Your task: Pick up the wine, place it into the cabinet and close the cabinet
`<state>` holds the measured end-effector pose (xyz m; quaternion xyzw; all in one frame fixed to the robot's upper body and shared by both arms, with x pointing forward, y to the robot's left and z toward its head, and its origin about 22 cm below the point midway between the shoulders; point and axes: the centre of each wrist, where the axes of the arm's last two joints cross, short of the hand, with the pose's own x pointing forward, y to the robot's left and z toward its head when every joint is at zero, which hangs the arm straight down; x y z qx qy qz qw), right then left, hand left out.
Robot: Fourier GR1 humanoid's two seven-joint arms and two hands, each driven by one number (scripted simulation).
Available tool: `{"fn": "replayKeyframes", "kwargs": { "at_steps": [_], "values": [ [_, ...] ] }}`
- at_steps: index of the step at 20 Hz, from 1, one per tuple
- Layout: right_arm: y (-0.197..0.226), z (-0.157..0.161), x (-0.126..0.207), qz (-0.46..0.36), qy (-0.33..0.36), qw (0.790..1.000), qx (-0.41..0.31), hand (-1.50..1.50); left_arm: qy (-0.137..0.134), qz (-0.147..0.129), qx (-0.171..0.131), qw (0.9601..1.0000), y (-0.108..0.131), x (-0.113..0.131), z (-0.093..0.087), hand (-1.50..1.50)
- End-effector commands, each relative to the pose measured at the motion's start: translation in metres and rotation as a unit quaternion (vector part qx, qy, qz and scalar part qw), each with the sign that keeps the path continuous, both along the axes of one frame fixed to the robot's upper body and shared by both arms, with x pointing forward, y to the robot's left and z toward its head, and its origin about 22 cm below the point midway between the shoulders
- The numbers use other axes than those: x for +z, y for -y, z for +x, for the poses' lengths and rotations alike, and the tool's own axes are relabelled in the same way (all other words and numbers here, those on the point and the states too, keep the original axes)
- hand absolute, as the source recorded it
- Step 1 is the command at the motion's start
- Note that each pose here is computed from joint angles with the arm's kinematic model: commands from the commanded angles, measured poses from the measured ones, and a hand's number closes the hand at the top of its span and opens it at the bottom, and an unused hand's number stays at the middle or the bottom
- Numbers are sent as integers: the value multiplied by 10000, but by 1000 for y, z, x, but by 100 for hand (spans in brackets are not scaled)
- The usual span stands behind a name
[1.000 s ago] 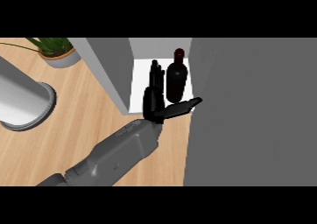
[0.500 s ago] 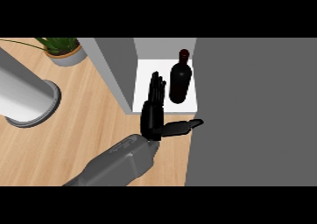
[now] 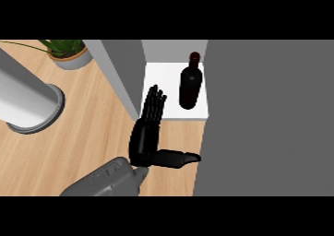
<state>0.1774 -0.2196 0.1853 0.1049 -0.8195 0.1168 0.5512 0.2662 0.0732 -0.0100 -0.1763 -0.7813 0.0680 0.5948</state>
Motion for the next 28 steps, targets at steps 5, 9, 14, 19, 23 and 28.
{"fn": "replayKeyframes", "kwargs": {
  "at_steps": [5, 9, 14, 19, 23, 28],
  "values": [
    [0, -6, 5, -438, -80, 9966, 695, 150, 159, 13, -452, 9989, -51, 6, -43, -150],
    [9, -7, 6, -695, 169, 9930, 939, 150, 227, 15, -731, 9971, -72, 31, -64, 150],
    [0, -31, 9, -792, 49, 9840, 1595, 150, 315, -52, -767, 9965, -121, 51, -69, 150],
    [-20, -44, 8, -497, -194, 9741, 2197, 150, 154, -31, -704, 9974, -141, 58, -91, 150],
    [-36, -63, 12, -530, -227, 9616, 2685, 150, 155, -51, -387, 9991, -171, 60, -106, 150],
    [-73, -62, 16, -554, -304, 9500, 3059, 150, 236, -196, -206, 9993, -204, 71, -112, -150]
  ]
}}
